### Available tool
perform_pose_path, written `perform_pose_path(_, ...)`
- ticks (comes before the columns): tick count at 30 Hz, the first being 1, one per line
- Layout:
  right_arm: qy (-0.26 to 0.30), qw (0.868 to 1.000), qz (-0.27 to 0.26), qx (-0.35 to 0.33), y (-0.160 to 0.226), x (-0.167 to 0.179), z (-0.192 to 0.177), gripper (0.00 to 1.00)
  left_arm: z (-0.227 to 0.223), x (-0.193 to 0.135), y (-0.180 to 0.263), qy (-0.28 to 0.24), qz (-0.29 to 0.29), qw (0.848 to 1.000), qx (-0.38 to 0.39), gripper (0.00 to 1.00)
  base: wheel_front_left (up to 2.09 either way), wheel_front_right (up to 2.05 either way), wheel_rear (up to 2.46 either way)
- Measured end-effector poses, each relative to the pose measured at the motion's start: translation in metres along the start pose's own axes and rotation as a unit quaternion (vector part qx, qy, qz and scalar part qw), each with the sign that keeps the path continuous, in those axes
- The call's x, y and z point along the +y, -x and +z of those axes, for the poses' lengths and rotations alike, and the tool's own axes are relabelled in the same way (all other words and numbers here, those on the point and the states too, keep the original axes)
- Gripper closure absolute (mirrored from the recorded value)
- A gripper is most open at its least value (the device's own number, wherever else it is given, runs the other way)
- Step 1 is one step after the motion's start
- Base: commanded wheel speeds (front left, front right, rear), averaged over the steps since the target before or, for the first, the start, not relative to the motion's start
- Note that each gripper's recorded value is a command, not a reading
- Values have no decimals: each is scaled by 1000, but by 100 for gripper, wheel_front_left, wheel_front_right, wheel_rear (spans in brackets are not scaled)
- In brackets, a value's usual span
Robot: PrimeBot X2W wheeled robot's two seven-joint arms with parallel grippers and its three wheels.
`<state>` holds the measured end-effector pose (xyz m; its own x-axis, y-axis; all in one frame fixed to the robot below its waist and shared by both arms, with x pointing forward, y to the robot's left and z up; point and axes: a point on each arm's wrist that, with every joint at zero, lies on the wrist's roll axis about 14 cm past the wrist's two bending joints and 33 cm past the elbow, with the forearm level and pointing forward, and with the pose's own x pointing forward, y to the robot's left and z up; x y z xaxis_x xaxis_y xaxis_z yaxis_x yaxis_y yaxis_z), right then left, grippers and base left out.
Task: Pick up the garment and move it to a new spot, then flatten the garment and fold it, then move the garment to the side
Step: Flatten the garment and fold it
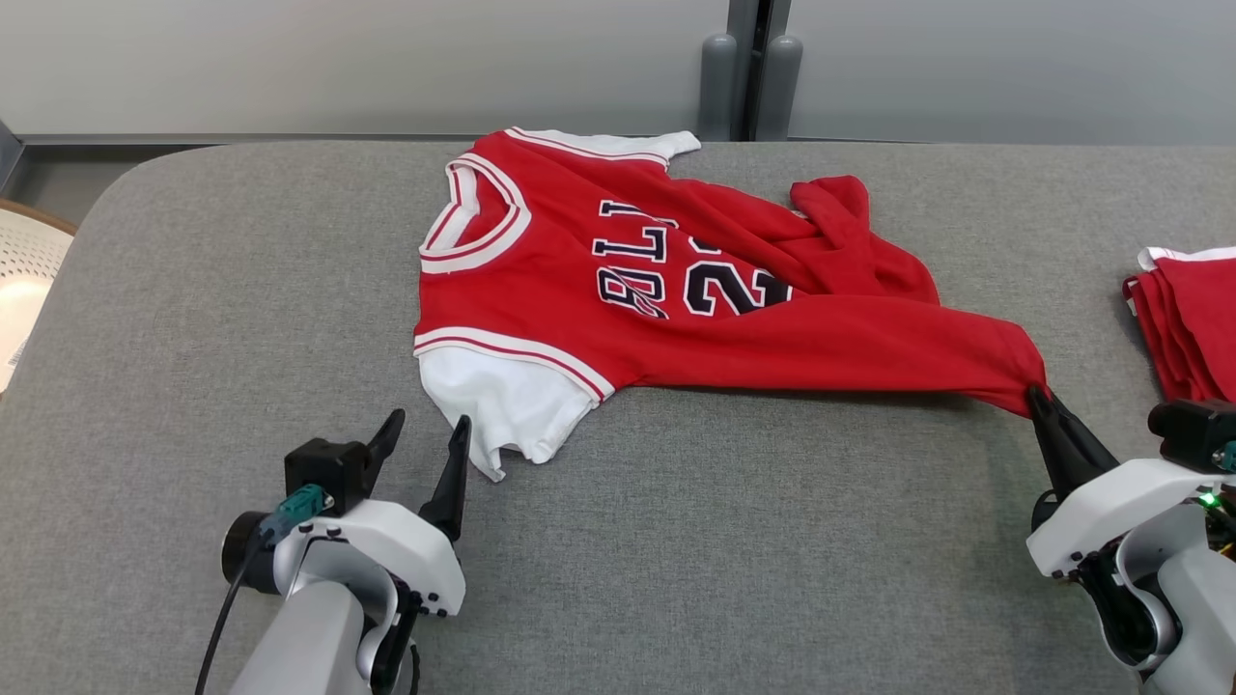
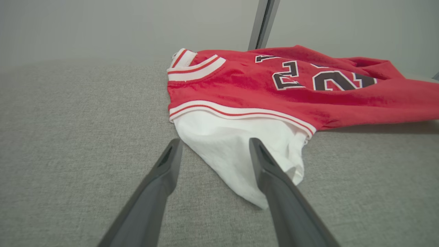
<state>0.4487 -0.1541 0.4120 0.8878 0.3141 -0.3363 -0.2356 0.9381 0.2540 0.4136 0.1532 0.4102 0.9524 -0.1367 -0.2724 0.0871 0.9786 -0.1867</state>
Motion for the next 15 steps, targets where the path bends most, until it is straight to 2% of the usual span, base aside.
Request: perform_pose_path(15, 11, 1000, 12, -7, -3, 12, 8, 100, -31, -19, 12, 18, -28, 998, 53, 0, 0, 0, 0)
